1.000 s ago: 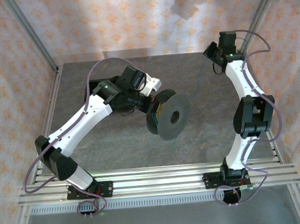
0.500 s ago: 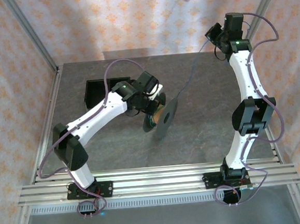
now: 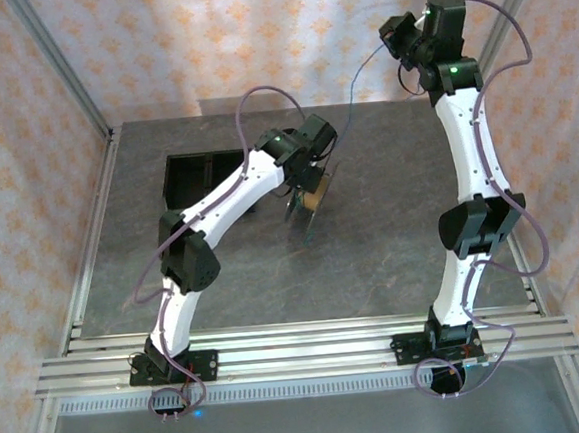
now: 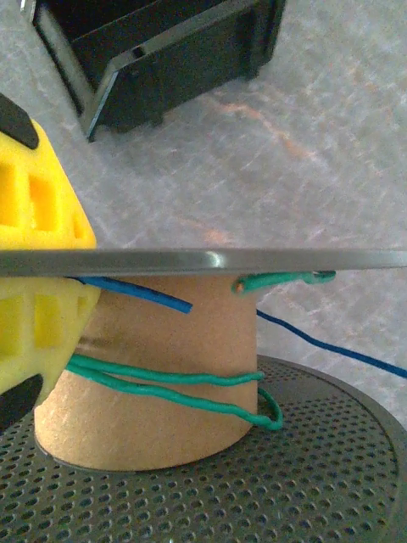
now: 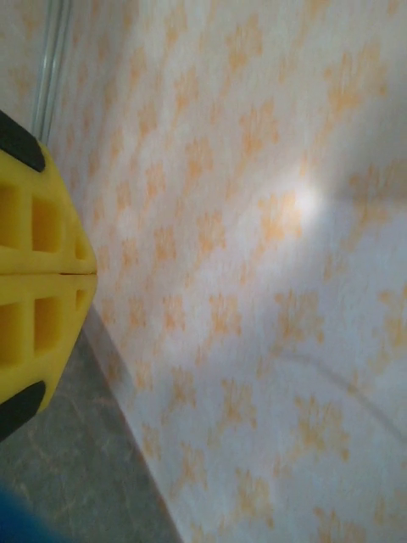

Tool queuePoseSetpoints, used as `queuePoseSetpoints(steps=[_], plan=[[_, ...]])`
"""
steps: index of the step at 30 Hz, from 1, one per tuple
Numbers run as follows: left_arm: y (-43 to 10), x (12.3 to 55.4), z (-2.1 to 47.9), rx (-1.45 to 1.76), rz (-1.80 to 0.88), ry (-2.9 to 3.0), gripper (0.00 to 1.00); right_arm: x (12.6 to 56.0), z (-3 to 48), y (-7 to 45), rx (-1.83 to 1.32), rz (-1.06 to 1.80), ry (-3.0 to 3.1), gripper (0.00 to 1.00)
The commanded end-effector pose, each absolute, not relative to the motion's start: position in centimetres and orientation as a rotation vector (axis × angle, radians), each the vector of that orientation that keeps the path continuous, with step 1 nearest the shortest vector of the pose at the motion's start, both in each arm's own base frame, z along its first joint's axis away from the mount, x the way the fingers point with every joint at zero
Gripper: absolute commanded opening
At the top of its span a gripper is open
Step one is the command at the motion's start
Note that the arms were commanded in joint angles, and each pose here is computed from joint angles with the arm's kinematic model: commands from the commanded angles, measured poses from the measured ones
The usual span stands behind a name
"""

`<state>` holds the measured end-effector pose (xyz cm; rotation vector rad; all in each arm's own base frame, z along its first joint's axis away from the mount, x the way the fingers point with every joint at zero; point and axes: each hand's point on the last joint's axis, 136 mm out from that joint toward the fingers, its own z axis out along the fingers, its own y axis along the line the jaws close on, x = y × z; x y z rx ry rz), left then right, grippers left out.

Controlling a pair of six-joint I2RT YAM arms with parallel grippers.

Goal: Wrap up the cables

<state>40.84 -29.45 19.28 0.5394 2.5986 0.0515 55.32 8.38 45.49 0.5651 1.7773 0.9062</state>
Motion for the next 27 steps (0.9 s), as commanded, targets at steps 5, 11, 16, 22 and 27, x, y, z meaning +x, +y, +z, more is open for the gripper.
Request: queuePoseSetpoints(steps=[5, 11, 16, 22, 27], plan=[[-26.9, 44.0, 21.5, 0.210, 0.059, 2.593, 0.00, 51.9, 51.4, 10.6, 0.515, 1.018, 1.676, 0.00], [-24.5, 46.4, 21.4, -0.160, -0.036, 2.587, 0.00, 49.0, 52.8, 12.7, 0.484, 1.079, 1.670, 0.00], [-24.1, 47.1, 21.4, -0.264, -0.082, 2.581, 0.00, 47.5, 53.2, 14.2, 0.466, 1.132, 1.657, 0.00], [-22.9, 47.6, 21.0, -0.369, -0.093, 2.579, 0.00, 45.5, 53.2, 16.2, 0.435, 1.212, 1.668, 0.00], [-21.4, 48.3, 20.5, -0.522, -0.131, 2.580, 0.00, 43.1, 52.6, 16.9, 0.426, 1.270, 1.652, 0.00]])
